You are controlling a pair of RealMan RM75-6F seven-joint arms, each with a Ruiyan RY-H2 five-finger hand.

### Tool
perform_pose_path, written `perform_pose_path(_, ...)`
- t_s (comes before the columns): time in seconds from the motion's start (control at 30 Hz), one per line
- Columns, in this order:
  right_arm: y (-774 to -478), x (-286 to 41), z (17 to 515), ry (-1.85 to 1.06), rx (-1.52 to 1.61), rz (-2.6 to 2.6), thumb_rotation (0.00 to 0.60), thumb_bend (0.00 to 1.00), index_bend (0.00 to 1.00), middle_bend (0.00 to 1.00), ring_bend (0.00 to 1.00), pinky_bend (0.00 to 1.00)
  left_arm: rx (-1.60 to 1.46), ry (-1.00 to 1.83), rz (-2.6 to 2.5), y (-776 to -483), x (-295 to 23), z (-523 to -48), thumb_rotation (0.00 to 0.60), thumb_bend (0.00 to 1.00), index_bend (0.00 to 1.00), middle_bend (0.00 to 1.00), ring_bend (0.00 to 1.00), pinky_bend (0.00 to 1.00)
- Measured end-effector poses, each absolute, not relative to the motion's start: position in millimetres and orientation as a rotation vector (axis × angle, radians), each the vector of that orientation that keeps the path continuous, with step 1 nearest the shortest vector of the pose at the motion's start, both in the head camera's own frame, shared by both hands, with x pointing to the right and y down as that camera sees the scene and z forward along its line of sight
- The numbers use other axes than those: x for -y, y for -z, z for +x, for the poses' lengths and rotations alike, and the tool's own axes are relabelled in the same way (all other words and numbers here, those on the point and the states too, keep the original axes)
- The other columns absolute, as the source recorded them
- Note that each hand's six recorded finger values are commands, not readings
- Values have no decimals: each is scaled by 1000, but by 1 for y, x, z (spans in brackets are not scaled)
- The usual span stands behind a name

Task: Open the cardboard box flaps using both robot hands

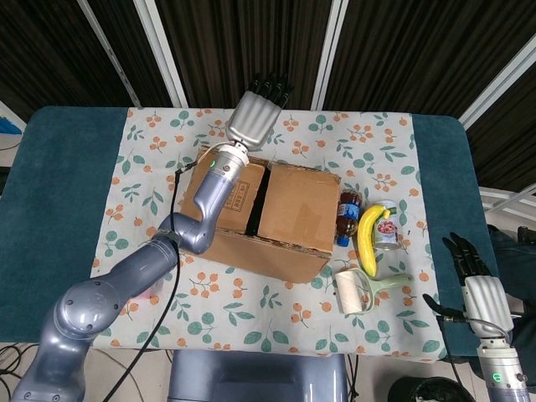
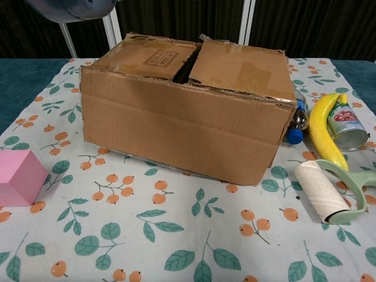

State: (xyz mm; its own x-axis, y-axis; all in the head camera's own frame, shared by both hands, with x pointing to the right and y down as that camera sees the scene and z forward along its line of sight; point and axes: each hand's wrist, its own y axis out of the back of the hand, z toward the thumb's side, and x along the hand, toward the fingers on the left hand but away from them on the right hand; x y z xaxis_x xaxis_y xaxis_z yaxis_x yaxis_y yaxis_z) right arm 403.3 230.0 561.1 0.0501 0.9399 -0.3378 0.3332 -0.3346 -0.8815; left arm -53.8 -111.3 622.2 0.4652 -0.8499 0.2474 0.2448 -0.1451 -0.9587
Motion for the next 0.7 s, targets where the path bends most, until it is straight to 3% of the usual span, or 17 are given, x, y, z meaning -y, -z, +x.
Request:
perform_pose_path(0.23,-561,-230,402,-1292,1280,-1721,600,245,0,0,18,229,-495,945,-1510,-601,84,-69,600,271,32,2,0,110)
perform_pose_path(0.4,-561,-228,406,-1310,1282,-1699,600,246,0,0,18,229,-526,923,-1571,-576,62,-107,600,234,21,0,0,109)
perform_pose_path(0.7,-551,-217,411,-1328,1266,-1633,600,244,0,0,18,229,-811,1058,-1520,-533,-3,-247,600,153,21,0,0,98)
